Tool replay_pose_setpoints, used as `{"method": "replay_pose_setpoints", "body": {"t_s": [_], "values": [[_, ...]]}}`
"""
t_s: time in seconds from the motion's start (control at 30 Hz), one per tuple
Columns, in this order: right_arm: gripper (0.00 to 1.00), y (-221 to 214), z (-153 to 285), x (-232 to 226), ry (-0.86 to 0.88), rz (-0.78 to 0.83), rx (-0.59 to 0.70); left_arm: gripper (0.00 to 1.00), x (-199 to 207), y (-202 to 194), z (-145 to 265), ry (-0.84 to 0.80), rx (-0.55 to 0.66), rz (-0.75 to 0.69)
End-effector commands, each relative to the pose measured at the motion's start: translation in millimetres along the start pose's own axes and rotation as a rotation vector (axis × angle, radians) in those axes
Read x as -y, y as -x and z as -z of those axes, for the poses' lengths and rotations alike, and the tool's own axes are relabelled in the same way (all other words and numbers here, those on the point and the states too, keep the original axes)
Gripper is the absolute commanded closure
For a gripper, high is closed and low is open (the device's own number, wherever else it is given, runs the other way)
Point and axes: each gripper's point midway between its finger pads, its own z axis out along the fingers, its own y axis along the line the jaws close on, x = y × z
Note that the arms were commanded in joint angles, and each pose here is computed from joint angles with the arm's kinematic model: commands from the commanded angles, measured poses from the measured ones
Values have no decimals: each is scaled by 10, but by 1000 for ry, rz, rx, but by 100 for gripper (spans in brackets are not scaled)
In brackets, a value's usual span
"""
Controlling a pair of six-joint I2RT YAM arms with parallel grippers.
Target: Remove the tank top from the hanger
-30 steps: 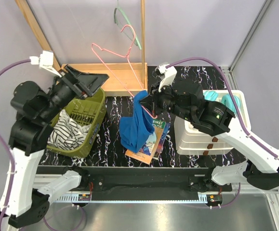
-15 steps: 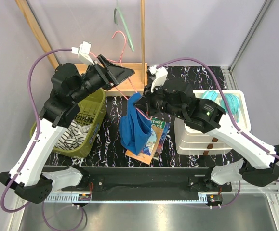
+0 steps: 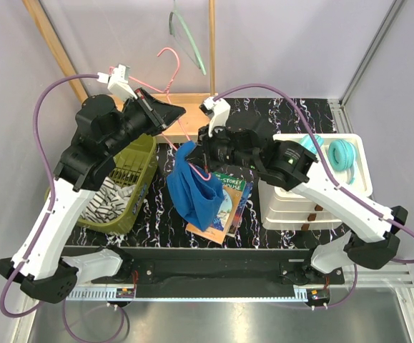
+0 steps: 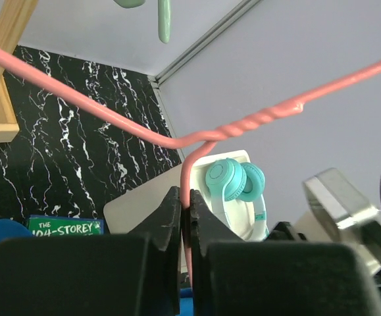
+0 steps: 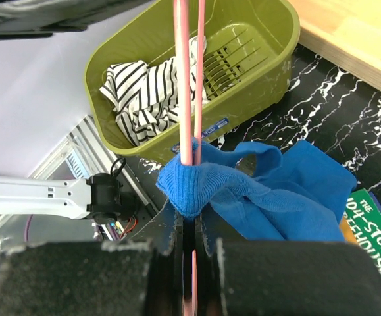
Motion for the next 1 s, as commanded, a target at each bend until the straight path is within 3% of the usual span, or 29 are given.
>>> {"method": "replay_pose_setpoints", "body": {"t_s": [0.0, 0.23, 0.27, 0.4, 0.5, 0.63, 0.97], "values": [[100, 279, 105, -182, 70, 7, 82, 100, -16, 319, 119, 34, 110, -76], [79, 221, 28, 75, -56, 5, 89, 100, -42, 645, 256, 119, 215, -184], [65, 225, 16, 124, -87, 0, 92, 100, 7, 719, 324, 122, 236, -200], [26, 253, -35, 331, -210, 3, 87, 100, 22, 993, 524, 194, 332, -266], [11, 183, -12, 405, -242, 17, 67, 100, 58, 1178, 732, 232, 411, -291], [0, 65, 61, 444, -243, 23, 47, 100, 74, 1226, 874, 240, 448, -291], [0, 104, 350, 112, -56, 51, 53, 100, 26, 1072, 856, 219, 413, -222]]}}
